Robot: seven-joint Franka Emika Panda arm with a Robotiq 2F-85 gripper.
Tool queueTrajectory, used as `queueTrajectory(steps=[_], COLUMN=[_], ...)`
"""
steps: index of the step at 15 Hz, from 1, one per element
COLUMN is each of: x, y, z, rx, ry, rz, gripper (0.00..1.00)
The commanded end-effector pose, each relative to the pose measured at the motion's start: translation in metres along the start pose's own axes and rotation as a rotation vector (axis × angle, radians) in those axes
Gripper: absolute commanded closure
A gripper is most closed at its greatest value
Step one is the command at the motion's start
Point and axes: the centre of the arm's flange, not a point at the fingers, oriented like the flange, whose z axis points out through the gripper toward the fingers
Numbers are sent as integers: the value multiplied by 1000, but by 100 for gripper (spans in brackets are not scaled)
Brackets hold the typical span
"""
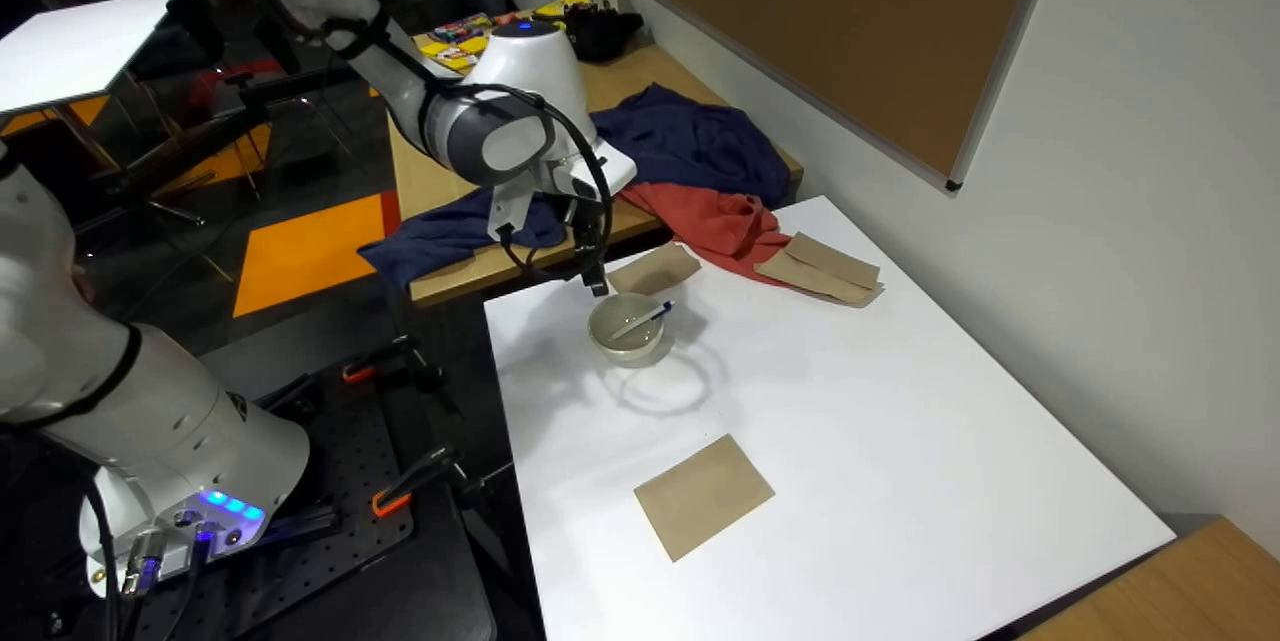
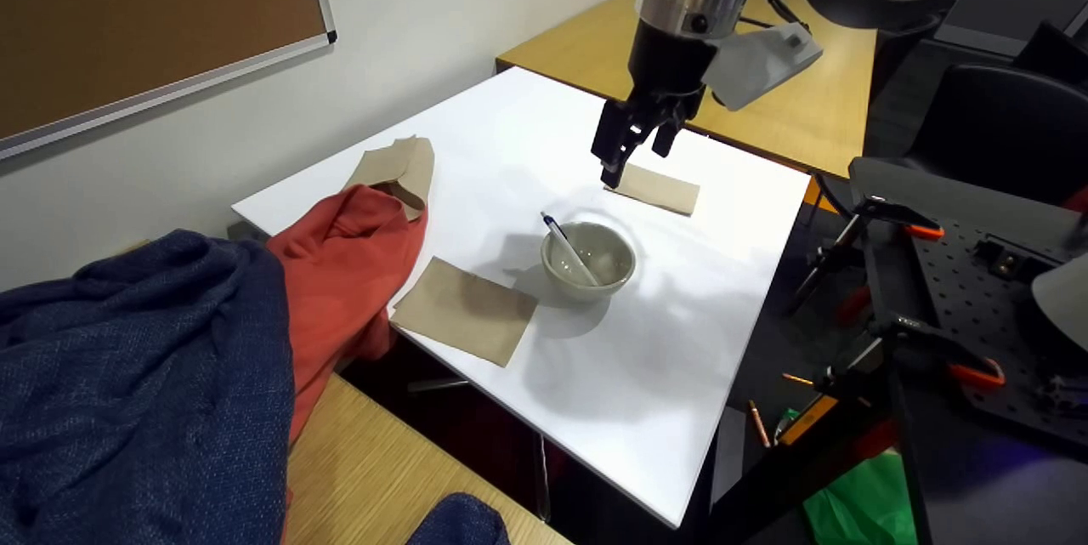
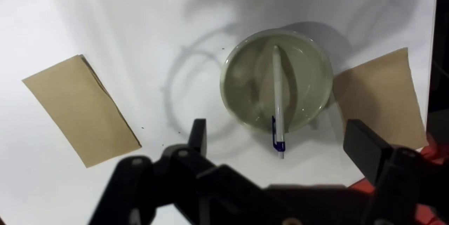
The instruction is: Remove the marker from the bowl.
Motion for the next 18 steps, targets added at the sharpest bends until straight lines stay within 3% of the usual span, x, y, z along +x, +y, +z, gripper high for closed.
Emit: queueTrajectory(steps=[1, 5, 18], x=[-2, 1, 7], y=[-2, -3, -3], z=[1, 4, 75], rx=[-1, 1, 24], ry=[-1, -2, -29], rz=[5, 8, -28], gripper=[0, 0, 0])
